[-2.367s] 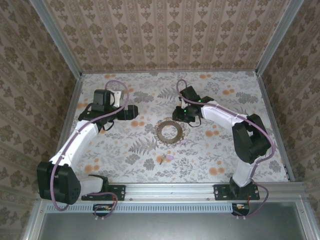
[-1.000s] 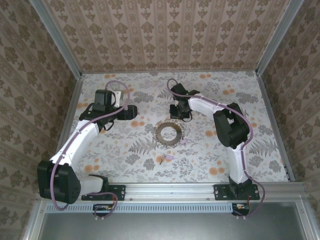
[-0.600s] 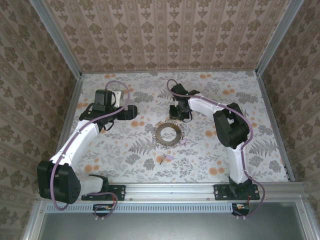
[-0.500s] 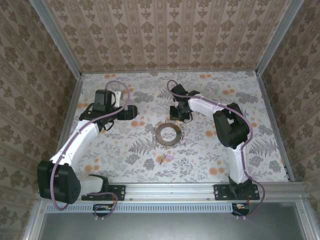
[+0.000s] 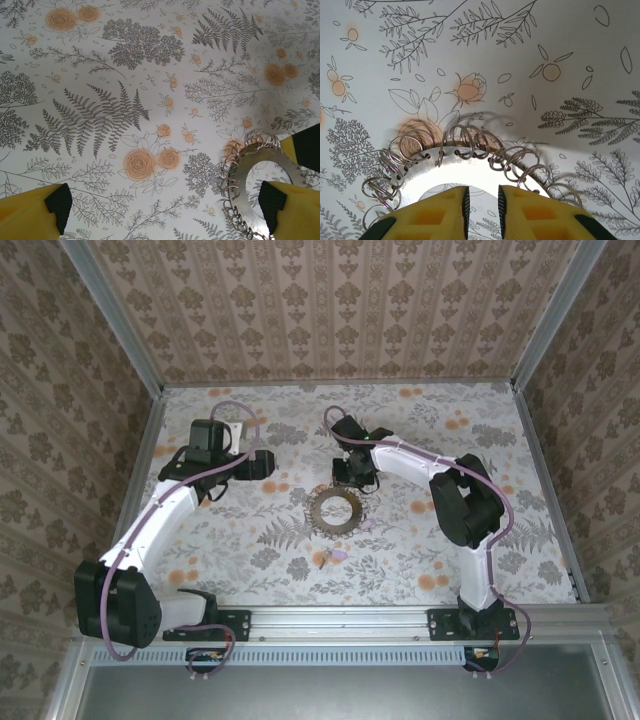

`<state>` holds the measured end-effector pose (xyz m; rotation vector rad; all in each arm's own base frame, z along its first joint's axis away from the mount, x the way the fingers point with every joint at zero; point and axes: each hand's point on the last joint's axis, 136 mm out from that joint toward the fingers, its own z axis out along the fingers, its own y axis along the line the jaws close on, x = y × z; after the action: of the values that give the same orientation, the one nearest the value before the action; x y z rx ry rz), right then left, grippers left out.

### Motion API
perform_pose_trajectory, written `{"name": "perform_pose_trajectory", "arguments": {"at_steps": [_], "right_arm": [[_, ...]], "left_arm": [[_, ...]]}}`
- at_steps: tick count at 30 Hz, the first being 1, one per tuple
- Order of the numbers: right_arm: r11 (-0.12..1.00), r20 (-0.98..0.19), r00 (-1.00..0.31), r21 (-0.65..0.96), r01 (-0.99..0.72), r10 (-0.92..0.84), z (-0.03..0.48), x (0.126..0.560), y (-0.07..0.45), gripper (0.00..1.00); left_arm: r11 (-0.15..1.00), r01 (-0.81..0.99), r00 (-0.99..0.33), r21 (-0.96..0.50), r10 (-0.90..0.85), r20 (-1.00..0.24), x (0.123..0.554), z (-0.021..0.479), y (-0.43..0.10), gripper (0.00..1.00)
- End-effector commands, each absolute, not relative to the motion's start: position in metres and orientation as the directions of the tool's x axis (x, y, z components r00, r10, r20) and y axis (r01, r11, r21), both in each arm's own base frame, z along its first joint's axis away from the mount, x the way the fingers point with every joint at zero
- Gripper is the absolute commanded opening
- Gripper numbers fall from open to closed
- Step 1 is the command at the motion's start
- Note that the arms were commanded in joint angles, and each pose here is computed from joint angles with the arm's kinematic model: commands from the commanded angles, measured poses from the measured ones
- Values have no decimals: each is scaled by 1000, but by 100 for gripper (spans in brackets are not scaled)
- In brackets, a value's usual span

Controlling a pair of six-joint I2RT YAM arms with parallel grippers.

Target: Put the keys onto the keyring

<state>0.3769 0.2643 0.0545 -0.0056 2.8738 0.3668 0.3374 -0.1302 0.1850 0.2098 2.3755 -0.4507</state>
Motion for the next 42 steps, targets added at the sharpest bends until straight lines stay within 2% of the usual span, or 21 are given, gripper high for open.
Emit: {"name": "perform_pose_trajectory", "arguments": {"at_steps": [1, 4, 7, 10, 19, 31, 36, 42], "right_arm": [[986, -275, -960, 169, 9, 56, 57, 371, 254, 26], [989, -293, -954, 143, 20, 62, 52, 364, 260, 24], [994, -319, -945, 96, 43, 72, 49, 364, 254, 18], [996, -320, -945, 80, 42, 66, 47, 365, 252, 17], [998, -323, -945, 29, 46, 53, 44, 367, 254, 22], [999, -335, -941, -13, 44, 38, 39, 370, 261, 21], [1000, -326, -945, 5, 19, 20, 32, 372, 268, 24], [998, -331, -944, -56, 22, 2, 27, 373, 259, 25]], "left_arm": [[929, 280, -751, -240, 57, -658, 334, 181, -130, 100], [928, 285, -750, -239, 60, -659, 333, 181, -132, 100], [928, 288, -749, -236, 64, -660, 333, 182, -132, 100], [929, 288, -746, -233, 66, -662, 333, 182, -132, 100], [928, 294, -746, -229, 73, -662, 332, 182, -133, 100], [927, 298, -746, -229, 77, -661, 332, 182, -134, 100], [926, 301, -745, -228, 79, -662, 332, 182, -134, 100], [926, 304, -742, -223, 83, -665, 331, 183, -135, 100]]}}
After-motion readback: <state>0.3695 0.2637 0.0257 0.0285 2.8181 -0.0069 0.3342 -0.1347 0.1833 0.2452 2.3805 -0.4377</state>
